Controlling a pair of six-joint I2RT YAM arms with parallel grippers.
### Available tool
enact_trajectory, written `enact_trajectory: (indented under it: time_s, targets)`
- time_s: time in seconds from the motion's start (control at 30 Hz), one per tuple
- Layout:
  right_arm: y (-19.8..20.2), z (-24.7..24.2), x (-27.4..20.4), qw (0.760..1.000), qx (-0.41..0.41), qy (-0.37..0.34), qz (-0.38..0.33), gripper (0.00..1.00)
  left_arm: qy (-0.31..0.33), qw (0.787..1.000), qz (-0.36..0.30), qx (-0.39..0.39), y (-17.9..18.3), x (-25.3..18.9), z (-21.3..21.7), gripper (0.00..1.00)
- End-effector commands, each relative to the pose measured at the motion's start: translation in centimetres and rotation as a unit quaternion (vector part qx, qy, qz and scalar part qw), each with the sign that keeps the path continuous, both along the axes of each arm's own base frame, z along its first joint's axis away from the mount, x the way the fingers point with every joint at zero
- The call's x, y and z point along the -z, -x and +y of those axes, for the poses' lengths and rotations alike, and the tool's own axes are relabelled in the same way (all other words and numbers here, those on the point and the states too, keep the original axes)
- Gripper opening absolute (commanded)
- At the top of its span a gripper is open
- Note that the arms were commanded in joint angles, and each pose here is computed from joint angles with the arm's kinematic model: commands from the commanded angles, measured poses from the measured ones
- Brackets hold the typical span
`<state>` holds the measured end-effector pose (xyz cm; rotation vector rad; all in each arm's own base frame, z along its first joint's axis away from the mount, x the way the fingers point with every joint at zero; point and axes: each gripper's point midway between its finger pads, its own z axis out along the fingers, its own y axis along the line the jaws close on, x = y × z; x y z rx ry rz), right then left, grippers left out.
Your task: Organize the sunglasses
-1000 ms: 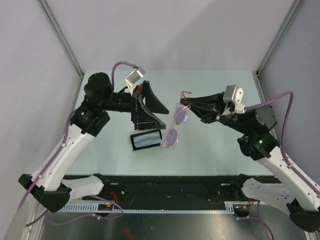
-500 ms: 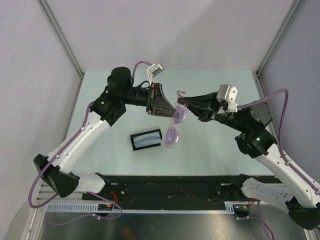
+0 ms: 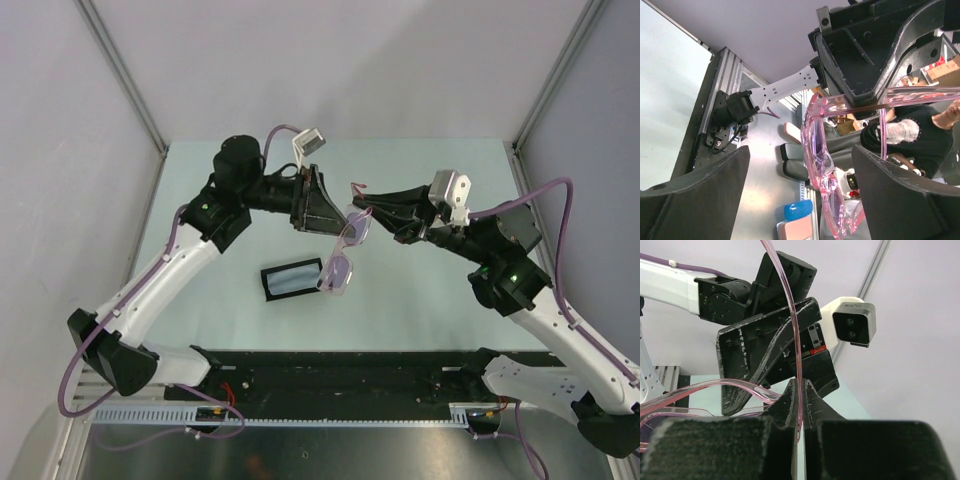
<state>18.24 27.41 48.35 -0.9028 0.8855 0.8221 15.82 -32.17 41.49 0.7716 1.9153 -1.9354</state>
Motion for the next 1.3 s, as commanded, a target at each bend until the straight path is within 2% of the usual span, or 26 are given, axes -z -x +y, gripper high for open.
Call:
enact_trajectory:
  time_s: [0.0, 0.07, 0.1, 0.13, 0.2, 0.53, 0.7, 1.03, 1.13, 1.27]
  targets:
    - [0.9, -1.3, -2.8, 0.999, 0.015, -0.026, -0.036, 0.0, 0.029, 0.999, -0.042, -0.005, 0.5, -2.5, 1.6, 0.82]
    - [0.8, -1.3, -2.8, 0.999, 0.016, -0.027, -0.035, 0.0, 0.029, 0.999, -0.041, -0.001, 0.8, -2.5, 1.7, 0.75]
    - [0.9, -1.3, -2.8, 0.999, 0.015, -0.027, -0.035, 0.0, 0.029, 0.999, -0.039, 0.0, 0.8, -2.4, 1.7, 0.65]
    - [0.8, -1.4, -2.9, 0.999, 0.016, -0.028, -0.035, 0.0, 0.028, 0.999, -0.038, 0.003, 1.0, -2.3, 1.7, 0.6]
    - [0.6, -1.3, -2.9, 0.999, 0.019, -0.03, -0.034, 0.0, 0.028, 0.999, -0.036, 0.005, 1.1, -2.2, 1.8, 0.54]
    - [-0.3, -1.4, -3.2, 0.998, 0.037, -0.04, -0.032, 0.0, 0.037, 0.997, -0.057, 0.023, 2.5, -2.6, 2.2, 0.5]
    - [-0.4, -1.4, -3.4, 0.998, 0.041, -0.042, -0.035, 0.0, 0.035, 0.997, -0.051, 0.035, 2.9, -2.1, 1.9, 0.4]
    - [-0.9, -1.1, -3.2, 0.997, 0.046, -0.041, -0.035, 0.0, 0.034, 0.997, -0.05, 0.05, 3.5, -1.8, 1.8, 0.37]
    - [-0.9, -1.1, -3.3, 0.997, 0.046, -0.041, -0.038, 0.0, 0.034, 0.997, -0.05, 0.049, 3.5, -1.7, 1.9, 0.29]
    - [-0.9, -1.1, -3.3, 0.998, 0.045, -0.042, -0.035, 0.0, 0.032, 0.997, -0.047, 0.046, 3.2, -1.5, 1.7, 0.08]
